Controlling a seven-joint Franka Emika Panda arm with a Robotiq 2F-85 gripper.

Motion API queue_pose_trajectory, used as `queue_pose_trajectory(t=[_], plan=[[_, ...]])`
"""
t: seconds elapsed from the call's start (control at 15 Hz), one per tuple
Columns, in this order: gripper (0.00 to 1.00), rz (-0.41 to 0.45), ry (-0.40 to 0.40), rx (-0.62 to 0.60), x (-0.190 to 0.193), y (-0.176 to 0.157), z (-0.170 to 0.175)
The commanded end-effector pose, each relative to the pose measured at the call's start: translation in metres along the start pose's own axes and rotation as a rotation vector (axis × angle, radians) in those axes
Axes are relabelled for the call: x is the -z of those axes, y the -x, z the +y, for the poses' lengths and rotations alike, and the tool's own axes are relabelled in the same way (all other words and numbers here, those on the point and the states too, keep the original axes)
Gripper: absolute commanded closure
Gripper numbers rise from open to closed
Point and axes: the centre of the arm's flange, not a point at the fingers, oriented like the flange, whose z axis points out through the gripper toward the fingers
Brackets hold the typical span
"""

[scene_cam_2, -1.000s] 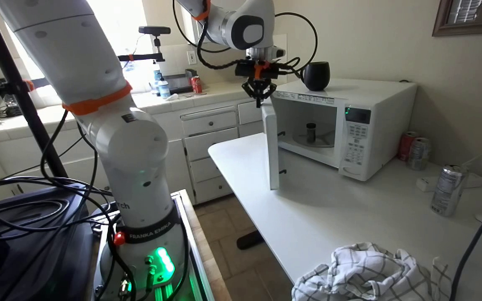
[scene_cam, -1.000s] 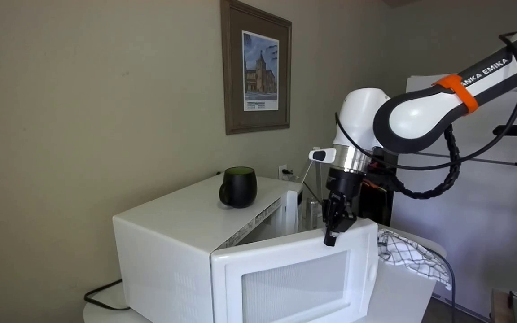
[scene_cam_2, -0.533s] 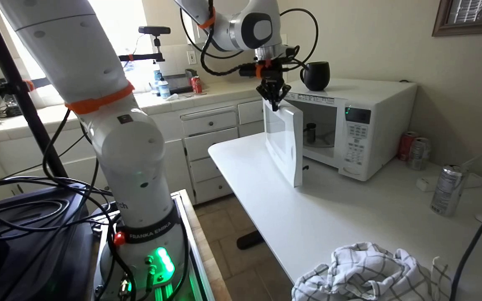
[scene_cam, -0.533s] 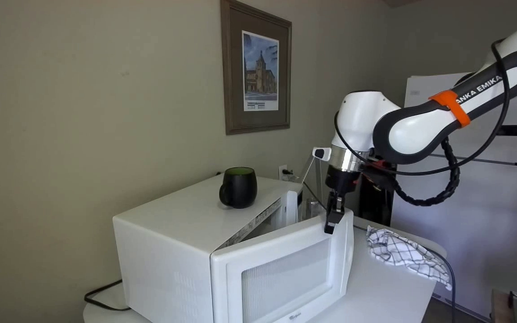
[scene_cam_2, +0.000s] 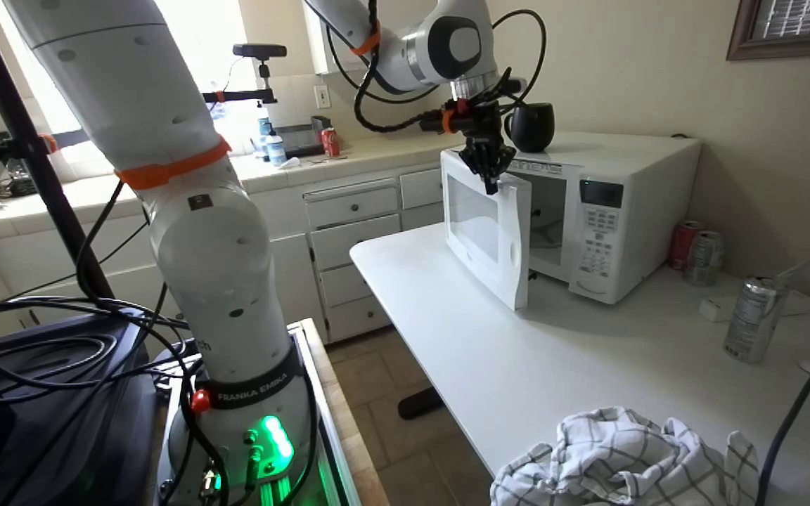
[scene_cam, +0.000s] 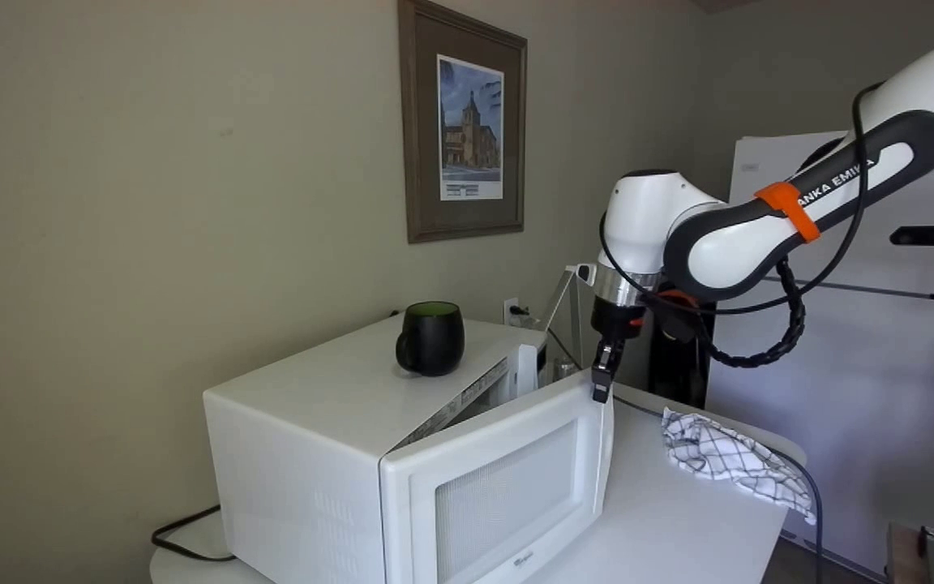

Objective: Close the microwave door.

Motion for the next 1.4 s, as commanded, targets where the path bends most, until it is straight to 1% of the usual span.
queue_pose_trajectory(t=[0.0,0.33,0.4,0.53,0.73,0.93,1.13,1.27,1.33], plan=[[0.99,0.0,0.0,0.002,0.0,0.0,-0.001],[1.0,0.001,-0.001,0.006,0.0,0.0,-0.003],[1.0,0.018,0.0,-0.036,0.002,-0.01,0.002],[1.0,0.035,0.003,-0.083,0.007,-0.025,0.006],[1.0,0.066,0.0,-0.12,0.016,-0.052,0.008],[1.0,0.042,-0.003,-0.152,0.011,-0.08,0.011],[1.0,-0.023,-0.018,-0.18,-0.003,-0.098,0.021],[1.0,-0.038,-0.021,-0.192,-0.007,-0.111,0.025],[1.0,-0.027,-0.015,-0.209,-0.008,-0.117,0.028]])
